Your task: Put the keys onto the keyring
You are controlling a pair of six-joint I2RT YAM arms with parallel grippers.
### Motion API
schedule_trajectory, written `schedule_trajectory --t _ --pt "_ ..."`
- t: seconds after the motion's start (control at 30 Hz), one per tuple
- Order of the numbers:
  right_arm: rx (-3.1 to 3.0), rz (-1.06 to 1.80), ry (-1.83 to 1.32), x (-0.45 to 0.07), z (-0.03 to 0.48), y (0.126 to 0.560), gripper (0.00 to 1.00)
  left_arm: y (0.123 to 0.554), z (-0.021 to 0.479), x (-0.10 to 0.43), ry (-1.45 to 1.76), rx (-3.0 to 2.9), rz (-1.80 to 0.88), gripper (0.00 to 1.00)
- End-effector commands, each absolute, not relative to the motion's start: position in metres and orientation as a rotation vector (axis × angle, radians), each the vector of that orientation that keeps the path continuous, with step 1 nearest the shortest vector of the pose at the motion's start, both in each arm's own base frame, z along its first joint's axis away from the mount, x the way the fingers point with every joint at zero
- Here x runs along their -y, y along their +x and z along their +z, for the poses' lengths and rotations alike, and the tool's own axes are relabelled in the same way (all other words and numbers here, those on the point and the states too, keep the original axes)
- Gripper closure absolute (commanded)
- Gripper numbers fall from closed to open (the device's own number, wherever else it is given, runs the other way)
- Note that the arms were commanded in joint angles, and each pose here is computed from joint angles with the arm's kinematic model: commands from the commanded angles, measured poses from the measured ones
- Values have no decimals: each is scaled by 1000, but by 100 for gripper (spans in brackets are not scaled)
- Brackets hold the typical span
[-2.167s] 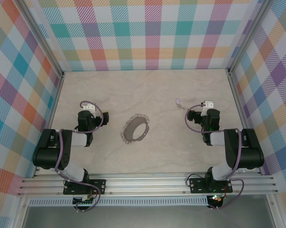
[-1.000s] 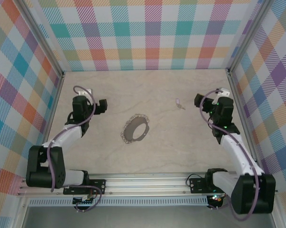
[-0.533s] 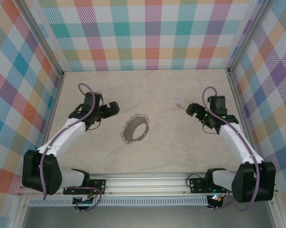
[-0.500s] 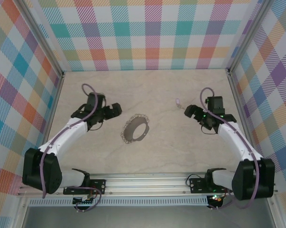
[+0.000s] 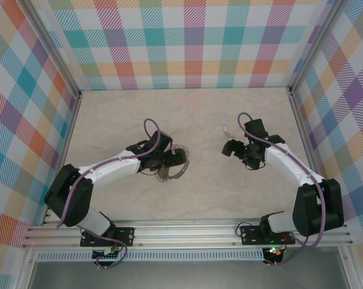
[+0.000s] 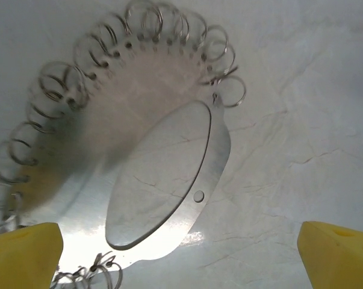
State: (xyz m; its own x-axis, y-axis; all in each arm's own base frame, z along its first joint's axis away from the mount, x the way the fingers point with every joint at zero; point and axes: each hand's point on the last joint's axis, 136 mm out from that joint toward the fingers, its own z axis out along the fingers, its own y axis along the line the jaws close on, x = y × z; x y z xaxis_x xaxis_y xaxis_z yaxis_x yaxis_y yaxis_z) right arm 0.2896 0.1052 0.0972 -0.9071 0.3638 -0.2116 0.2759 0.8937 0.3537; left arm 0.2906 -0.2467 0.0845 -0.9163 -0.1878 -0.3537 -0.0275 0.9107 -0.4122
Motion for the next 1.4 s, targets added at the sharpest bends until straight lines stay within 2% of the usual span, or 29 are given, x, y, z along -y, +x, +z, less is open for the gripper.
schedule_trajectory --t 0.0,0.5,0.8,1.0,1.23,1.37 --pt "-2811 435 481 -104 100 288 1 295 80 256 -200 -2661 -562 0" --pt "-2793 639 384 -127 117 286 0 298 47 253 -202 -2715 -437 0" --pt "-2754 762 367 -140 135 287 2 316 36 236 -202 -2731 -392 0" --pt "-2731 836 394 -148 143 291 5 343 35 221 -199 -2742 -405 0" --pt "-2726 891 399 -162 146 299 8 399 45 211 -112 -2761 -403 0" --pt "-2729 889 396 -167 144 305 9 420 68 213 -67 -2743 -450 0"
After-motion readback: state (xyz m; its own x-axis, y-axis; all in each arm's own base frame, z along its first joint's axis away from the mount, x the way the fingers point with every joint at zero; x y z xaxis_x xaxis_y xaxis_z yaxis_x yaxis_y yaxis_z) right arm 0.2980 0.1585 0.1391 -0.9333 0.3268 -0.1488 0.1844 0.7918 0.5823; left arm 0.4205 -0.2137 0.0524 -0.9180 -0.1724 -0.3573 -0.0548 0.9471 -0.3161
